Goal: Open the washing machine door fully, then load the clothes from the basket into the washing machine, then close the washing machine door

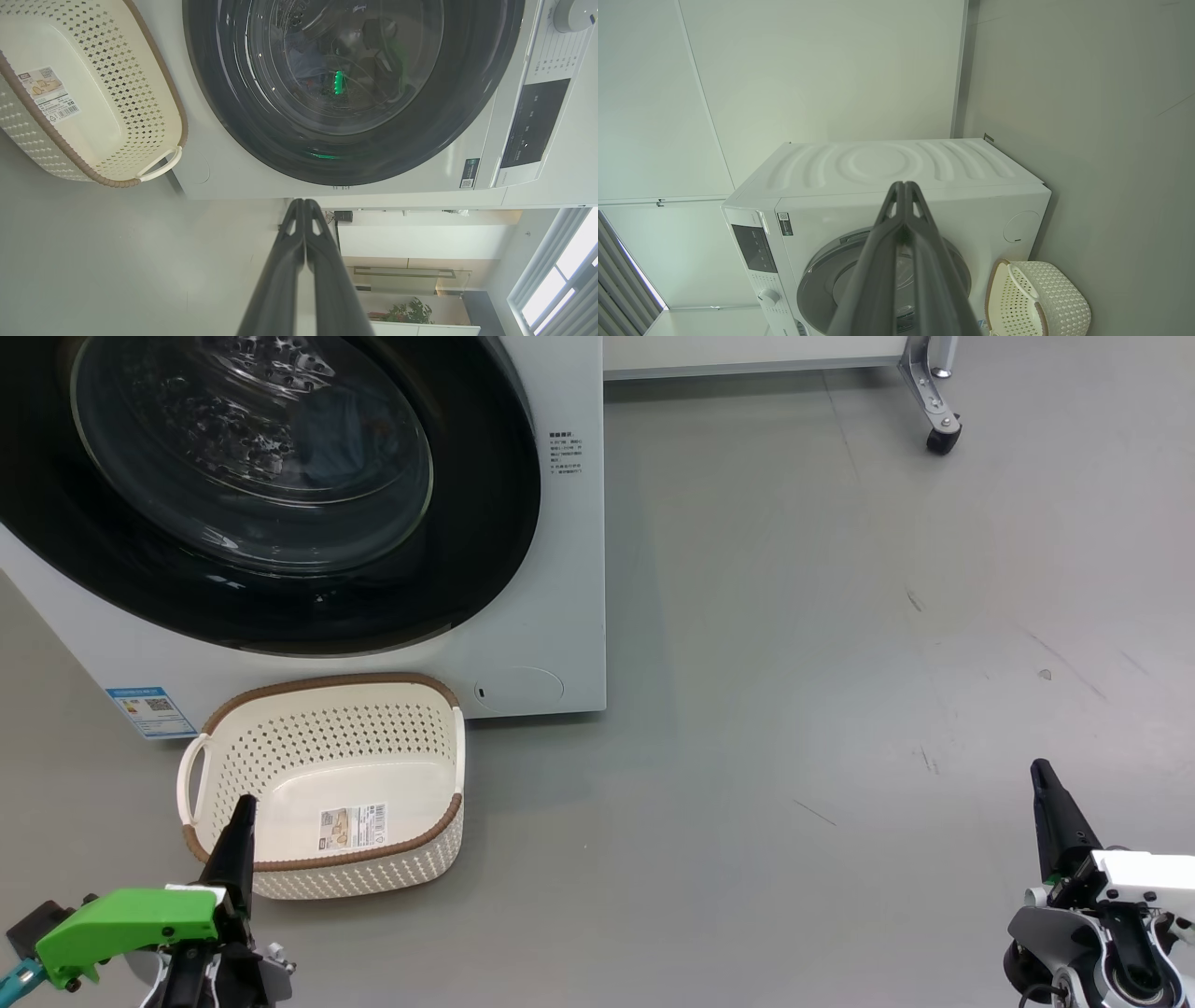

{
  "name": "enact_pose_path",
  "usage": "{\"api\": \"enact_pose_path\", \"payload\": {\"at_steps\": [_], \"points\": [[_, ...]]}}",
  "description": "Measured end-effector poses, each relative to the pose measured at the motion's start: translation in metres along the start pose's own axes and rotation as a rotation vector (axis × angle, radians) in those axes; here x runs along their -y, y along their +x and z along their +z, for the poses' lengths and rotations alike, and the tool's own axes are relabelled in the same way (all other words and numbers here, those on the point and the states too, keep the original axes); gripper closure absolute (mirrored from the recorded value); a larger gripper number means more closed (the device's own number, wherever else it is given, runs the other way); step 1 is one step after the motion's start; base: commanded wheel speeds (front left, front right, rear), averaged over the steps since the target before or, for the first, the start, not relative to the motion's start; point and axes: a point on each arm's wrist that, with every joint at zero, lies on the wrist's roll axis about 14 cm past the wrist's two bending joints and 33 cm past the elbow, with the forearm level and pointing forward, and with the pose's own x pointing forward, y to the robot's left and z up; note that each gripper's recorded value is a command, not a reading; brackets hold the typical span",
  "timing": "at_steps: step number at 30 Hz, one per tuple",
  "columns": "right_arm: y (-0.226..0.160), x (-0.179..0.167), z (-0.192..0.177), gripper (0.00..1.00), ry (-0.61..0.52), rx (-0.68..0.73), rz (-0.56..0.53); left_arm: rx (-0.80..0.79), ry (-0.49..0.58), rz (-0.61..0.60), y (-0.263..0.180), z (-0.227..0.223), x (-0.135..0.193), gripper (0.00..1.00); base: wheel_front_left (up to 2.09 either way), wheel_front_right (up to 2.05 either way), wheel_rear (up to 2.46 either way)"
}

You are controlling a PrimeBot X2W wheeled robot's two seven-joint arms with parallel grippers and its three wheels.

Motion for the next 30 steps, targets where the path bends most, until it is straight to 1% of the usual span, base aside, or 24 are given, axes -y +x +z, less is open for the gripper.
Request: {"api": "enact_pose_path", "payload": {"at_steps": [30], "points": [[0.0,-0.0001,-0.0001,1.0,0.0,0.0,0.0,0.0,-0.006,-0.001,0.0,-0.0001,0.0002,1.0,0.0,0.0,0.0]]}}
